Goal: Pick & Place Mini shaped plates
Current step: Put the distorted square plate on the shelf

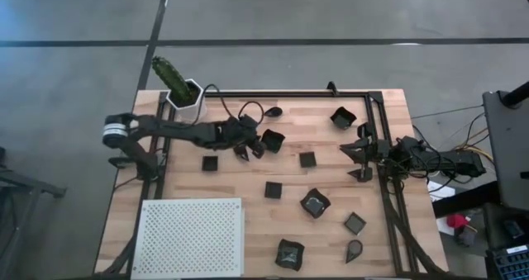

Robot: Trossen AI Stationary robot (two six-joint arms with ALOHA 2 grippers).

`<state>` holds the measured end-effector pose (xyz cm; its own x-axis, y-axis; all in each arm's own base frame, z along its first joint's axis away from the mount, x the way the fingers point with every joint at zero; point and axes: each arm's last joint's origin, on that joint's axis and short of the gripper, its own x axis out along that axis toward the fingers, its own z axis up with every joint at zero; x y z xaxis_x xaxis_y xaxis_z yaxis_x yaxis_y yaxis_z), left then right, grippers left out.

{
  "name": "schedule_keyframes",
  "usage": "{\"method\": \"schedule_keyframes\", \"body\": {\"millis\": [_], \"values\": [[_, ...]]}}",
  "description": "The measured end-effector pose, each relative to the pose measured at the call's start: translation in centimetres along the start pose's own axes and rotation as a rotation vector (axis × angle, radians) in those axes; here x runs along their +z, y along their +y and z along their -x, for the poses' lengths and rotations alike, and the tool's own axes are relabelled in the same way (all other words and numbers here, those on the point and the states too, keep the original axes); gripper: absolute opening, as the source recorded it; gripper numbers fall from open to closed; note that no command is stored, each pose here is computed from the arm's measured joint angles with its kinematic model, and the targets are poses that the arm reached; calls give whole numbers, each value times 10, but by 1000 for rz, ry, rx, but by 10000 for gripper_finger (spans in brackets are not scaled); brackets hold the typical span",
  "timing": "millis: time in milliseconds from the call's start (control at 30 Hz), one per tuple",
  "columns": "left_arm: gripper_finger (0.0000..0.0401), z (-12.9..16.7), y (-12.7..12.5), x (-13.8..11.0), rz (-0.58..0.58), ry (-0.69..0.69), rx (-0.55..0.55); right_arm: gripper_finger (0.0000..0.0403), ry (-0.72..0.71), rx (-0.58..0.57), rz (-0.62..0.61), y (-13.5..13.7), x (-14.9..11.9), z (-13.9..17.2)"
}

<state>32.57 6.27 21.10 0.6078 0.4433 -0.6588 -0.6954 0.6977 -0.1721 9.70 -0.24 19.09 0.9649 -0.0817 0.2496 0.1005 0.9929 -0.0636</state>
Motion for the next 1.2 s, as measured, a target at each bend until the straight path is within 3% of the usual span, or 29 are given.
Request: {"method": "schedule_keyframes", "body": {"millis": [433, 1200], "values": [[96, -34, 2, -10, 22, 61, 26, 34, 1, 0, 0, 0, 0, 0], [96, -60, 5, -19, 41, 84, 19, 34, 3, 1, 0, 0, 0, 0]]}}
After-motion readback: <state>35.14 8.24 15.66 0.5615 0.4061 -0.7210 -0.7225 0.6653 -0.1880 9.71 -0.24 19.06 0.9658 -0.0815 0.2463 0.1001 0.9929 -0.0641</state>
